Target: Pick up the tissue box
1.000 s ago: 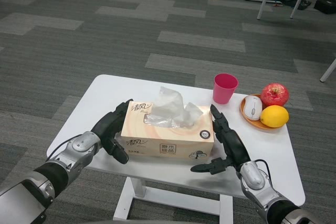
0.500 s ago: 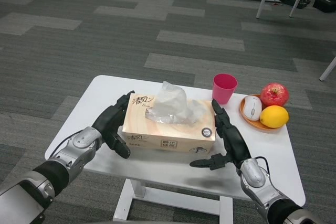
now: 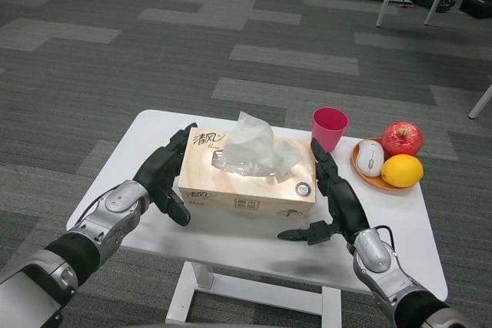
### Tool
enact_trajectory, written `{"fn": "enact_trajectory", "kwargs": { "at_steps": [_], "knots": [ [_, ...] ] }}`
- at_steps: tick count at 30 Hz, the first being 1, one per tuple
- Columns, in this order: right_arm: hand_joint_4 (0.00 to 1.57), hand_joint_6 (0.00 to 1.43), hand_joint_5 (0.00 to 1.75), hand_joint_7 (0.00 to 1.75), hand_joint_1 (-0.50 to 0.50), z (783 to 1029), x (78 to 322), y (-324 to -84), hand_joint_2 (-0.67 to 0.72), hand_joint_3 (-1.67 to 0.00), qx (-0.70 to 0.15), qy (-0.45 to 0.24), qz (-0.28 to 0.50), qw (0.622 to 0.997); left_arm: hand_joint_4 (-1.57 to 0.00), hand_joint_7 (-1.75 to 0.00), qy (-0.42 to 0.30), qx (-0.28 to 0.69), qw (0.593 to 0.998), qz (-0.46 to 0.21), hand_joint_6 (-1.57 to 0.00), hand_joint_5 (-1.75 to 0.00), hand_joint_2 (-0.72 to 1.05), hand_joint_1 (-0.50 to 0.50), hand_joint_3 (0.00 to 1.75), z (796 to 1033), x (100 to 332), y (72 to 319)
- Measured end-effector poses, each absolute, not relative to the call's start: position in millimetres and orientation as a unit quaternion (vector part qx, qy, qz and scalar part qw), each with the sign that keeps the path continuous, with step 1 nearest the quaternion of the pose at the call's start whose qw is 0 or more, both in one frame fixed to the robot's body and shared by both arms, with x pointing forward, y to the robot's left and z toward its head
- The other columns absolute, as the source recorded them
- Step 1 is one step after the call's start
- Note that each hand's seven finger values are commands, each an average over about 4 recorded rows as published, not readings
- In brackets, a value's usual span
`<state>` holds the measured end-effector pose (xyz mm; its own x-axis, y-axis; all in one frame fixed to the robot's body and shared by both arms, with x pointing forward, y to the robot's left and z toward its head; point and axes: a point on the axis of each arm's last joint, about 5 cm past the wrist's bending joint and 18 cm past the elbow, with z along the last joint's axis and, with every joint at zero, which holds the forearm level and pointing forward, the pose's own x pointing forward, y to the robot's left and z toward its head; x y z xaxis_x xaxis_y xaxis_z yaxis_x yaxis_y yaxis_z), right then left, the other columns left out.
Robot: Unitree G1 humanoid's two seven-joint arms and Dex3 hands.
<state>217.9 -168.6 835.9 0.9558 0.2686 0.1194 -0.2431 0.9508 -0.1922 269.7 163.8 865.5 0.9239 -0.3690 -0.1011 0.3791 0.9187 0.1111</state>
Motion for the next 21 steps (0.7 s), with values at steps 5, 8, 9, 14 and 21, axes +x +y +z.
{"fn": "enact_trajectory", "kwargs": {
  "at_steps": [5,8,9,14,21],
  "knots": [
    [0.06,0.0,0.1,0.07,-0.17,839.2,218.6,-168.7,-0.29,-0.26,-0.086,-0.081,0.132,0.984,0.0,0.0,0.037,0.064,0.979,-0.191,0.0,-0.1,-0.66,0.5,0.0,866.3,270.0,163.7],
    [0.04,0.0,0.1,0.07,-0.17,839.3,218.5,-169.0,-0.24,-0.3,-0.087,-0.082,0.132,0.984,0.0,0.0,0.036,0.063,0.979,-0.191,0.0,-0.03,-0.64,0.5,0.0,866.6,270.1,163.7],
    [0.04,0.0,0.1,0.07,-0.17,839.3,218.3,-169.0,-0.24,-0.28,-0.086,-0.082,0.132,0.984,0.0,0.0,0.036,0.063,0.979,-0.191,0.0,0.0,-0.64,0.5,0.0,866.7,270.1,163.7],
    [0.04,0.0,0.1,0.07,-0.17,839.5,218.0,-168.5,-0.26,-0.28,-0.085,-0.083,0.133,0.984,0.0,0.0,0.036,0.063,0.979,-0.191,0.0,-0.05,-0.64,0.5,0.0,866.7,270.2,163.8],
    [0.05,0.0,0.1,0.07,-0.17,840.8,218.0,-167.2,-0.29,-0.28,-0.081,-0.087,0.135,0.984,0.0,0.0,0.036,0.062,0.979,-0.19,0.0,-0.03,-0.64,0.5,0.0,866.7,270.1,164.0]
  ]
}}
